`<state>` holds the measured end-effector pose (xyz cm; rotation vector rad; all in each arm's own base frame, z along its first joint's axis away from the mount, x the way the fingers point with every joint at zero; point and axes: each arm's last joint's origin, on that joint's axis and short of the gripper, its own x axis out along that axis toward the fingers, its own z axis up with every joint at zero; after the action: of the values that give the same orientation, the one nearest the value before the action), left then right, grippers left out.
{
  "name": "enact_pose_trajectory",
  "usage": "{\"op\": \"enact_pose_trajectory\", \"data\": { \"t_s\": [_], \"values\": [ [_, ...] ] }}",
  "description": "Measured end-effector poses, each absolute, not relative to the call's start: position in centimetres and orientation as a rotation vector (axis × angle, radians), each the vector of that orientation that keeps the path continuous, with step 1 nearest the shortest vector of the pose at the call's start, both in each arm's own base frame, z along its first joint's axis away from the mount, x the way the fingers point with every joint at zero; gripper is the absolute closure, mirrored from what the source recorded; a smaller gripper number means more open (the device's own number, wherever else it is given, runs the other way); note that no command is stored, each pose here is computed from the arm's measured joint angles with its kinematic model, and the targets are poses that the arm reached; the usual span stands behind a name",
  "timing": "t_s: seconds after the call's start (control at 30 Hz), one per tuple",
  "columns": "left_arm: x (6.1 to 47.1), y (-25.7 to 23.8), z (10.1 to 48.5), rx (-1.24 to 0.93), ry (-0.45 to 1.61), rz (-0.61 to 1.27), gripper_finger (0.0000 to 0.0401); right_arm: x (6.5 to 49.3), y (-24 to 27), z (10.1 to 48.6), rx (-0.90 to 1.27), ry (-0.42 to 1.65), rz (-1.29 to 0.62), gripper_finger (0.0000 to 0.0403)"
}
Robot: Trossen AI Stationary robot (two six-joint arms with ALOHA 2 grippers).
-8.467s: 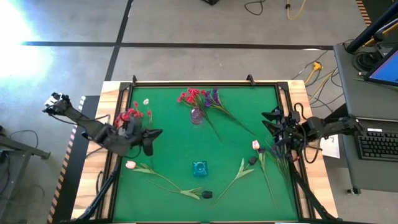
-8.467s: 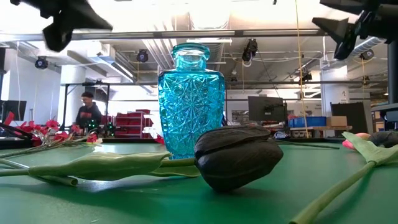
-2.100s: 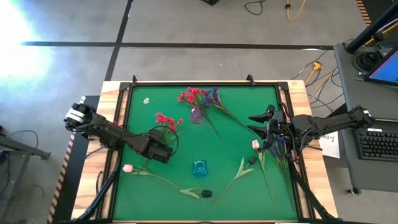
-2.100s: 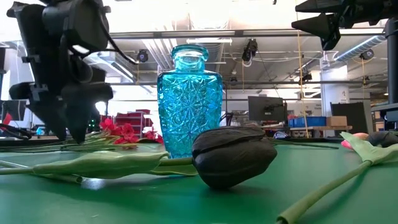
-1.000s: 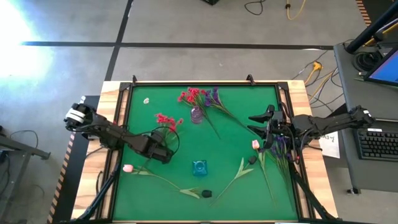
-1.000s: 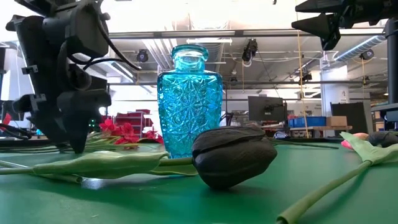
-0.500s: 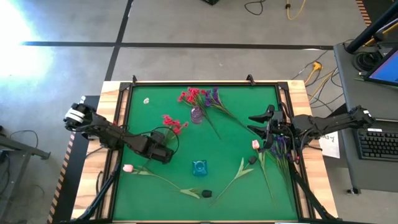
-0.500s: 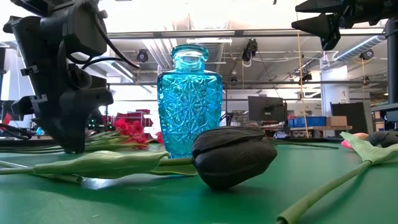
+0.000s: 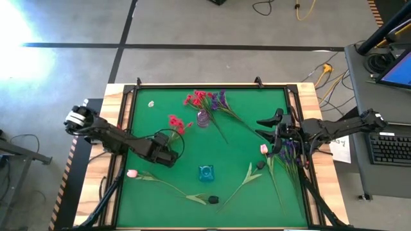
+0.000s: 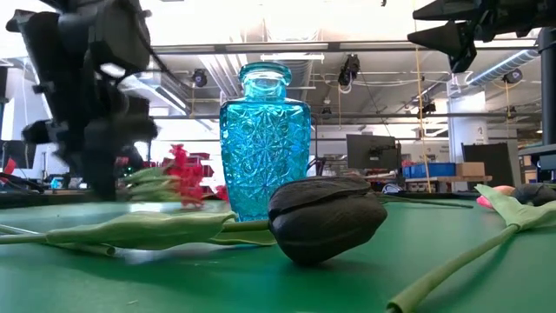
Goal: Sort flowers into vase by color
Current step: Put the left red flowers into the purple vase
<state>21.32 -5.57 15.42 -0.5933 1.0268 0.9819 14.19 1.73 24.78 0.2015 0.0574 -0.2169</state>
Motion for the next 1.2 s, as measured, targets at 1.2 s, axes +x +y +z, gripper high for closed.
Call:
{"op": "enact_pose_trajectory", "data": {
  "t_s": [1.2],
  "values": [
    [23.4,2.9,29.0,0.199,-0.370,0.146,0.0401,14.0,1.2,25.5,-0.081,0.023,-0.402,0.0204]
  ]
}}
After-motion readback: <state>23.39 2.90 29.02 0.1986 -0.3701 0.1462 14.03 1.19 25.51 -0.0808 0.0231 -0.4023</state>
